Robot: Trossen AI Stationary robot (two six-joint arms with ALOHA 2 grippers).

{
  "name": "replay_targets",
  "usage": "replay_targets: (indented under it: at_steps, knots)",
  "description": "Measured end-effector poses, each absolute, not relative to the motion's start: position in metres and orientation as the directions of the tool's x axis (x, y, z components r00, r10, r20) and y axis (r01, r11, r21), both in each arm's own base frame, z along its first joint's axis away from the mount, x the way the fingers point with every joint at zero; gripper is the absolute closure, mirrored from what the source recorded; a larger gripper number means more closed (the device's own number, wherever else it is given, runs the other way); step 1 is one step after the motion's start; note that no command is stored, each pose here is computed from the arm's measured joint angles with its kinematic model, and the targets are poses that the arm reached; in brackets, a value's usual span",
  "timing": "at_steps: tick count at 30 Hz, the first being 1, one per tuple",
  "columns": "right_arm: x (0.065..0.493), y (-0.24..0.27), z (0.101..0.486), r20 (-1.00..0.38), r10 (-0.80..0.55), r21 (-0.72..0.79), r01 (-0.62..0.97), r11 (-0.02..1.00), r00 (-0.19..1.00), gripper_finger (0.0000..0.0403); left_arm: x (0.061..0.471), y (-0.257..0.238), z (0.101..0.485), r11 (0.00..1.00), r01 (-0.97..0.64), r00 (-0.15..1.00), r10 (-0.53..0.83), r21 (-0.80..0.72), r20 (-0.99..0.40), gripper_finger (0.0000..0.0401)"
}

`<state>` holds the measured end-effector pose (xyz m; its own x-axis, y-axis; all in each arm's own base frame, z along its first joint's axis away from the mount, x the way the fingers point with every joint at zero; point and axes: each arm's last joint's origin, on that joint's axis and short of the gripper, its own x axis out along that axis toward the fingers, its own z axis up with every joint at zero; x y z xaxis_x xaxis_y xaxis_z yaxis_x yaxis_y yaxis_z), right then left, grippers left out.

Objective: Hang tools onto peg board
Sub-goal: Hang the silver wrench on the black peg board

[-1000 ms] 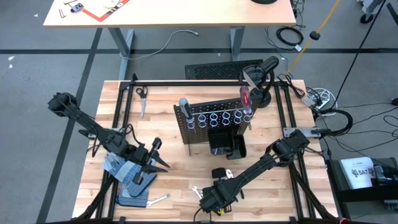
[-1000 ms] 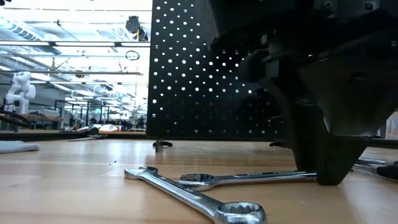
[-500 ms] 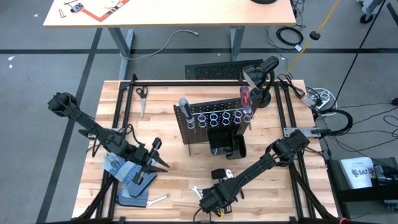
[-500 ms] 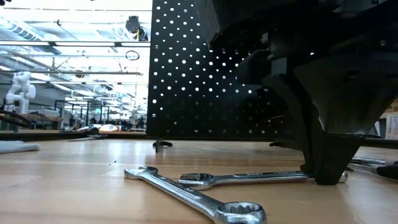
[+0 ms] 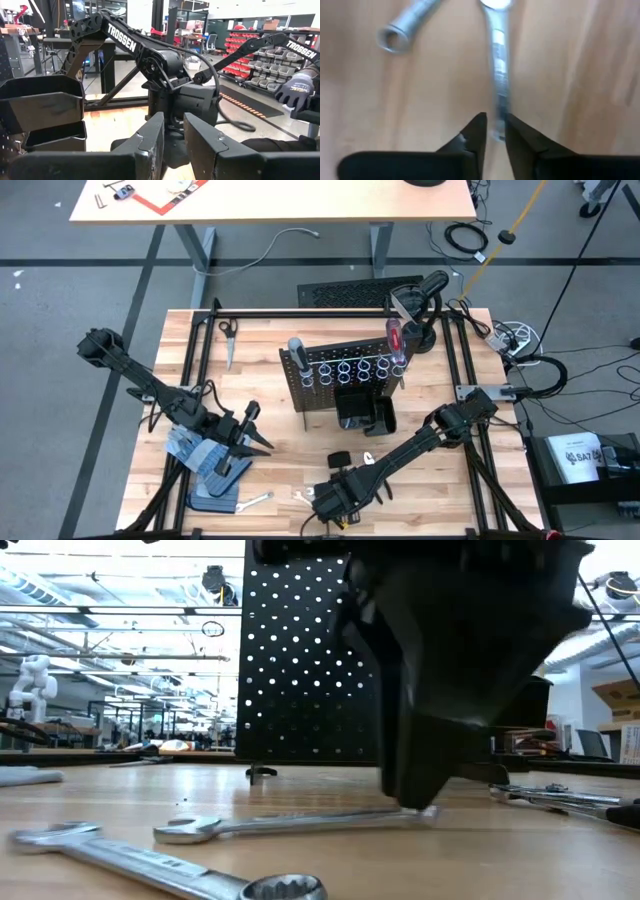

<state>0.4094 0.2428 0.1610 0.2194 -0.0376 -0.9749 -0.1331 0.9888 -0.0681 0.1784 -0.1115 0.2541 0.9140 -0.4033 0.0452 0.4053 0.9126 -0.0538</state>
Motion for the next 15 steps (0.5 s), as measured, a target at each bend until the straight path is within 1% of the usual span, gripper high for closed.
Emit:
replay_targets:
  at_steps: [5, 8, 13, 15]
  knots:
    - [0.416, 0.238, 0.161, -0.970, -0.017, -0.051, -0.133, 0.990, 0.244, 0.0267, 0.178, -0.112, 0.254, 0.912, 0.406, 0.914, -0.404, -0.054, 0.045, 0.0319]
    - [0.420, 0.231, 0.160, -0.968, -0.014, -0.051, -0.139, 0.989, 0.251, 0.0242, 0.178, -0.112, 0.254, 0.912, 0.406, 0.914, -0.404, -0.054, 0.046, 0.0319]
    - [0.431, 0.220, 0.158, -0.962, 0.000, -0.044, -0.156, 0.987, 0.272, 0.0231, 0.178, -0.112, 0.254, 0.912, 0.406, 0.914, -0.404, -0.054, 0.046, 0.0319]
    - [0.435, 0.218, 0.151, -0.964, 0.038, -0.011, -0.181, 0.983, 0.264, 0.0233, 0.178, -0.112, 0.254, 0.912, 0.406, 0.914, -0.404, -0.054, 0.046, 0.0319]
